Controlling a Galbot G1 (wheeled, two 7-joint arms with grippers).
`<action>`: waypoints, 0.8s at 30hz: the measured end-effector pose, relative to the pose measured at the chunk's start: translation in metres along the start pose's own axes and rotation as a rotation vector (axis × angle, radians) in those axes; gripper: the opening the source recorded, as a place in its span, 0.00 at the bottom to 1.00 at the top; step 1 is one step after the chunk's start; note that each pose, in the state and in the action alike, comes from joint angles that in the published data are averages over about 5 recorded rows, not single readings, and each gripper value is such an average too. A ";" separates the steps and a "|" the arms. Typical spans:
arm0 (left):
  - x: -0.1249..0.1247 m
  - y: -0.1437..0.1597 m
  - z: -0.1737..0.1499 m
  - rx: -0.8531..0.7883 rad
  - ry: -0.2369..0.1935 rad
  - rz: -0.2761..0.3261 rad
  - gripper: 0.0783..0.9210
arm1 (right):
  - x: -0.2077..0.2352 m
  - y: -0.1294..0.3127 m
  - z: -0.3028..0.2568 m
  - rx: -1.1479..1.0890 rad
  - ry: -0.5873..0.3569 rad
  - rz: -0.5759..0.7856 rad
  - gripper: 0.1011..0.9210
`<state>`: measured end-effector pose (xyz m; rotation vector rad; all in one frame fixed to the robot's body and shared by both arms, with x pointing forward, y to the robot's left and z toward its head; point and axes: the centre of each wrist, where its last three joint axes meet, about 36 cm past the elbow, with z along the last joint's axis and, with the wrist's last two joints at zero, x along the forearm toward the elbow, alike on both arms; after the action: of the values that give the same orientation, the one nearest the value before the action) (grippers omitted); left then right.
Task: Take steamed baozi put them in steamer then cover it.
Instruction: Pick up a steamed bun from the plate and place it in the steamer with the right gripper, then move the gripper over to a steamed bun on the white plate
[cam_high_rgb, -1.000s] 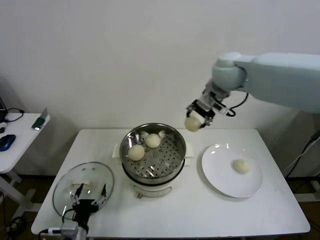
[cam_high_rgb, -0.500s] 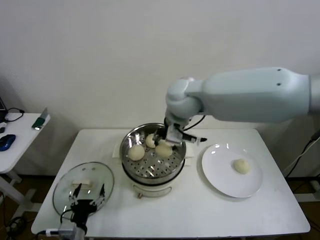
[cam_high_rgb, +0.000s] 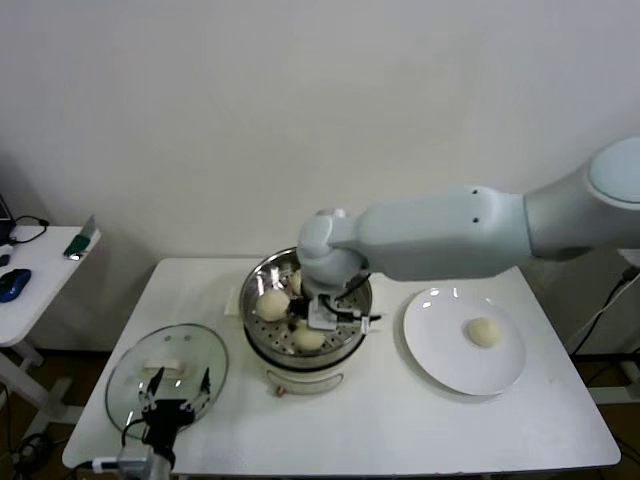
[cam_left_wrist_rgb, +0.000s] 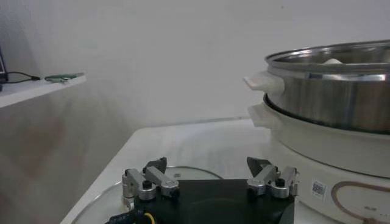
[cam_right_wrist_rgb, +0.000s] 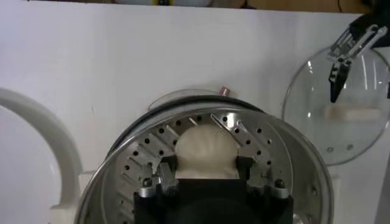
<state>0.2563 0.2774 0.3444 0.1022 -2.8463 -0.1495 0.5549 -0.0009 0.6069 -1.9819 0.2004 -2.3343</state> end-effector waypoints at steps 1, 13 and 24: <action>0.000 0.000 0.000 0.000 0.000 0.000 0.88 | -0.003 0.000 0.000 0.001 -0.001 -0.001 0.66; -0.002 0.000 0.002 0.005 0.001 -0.001 0.88 | -0.019 -0.005 0.010 -0.006 -0.005 0.018 0.82; -0.002 -0.002 0.001 0.010 0.000 -0.002 0.88 | 0.018 0.011 0.039 -0.073 0.008 0.024 0.88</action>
<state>0.2576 0.2759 0.3426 0.1069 -2.8478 -0.1353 0.5899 -0.0163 0.6291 -1.9909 0.3132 -2.3528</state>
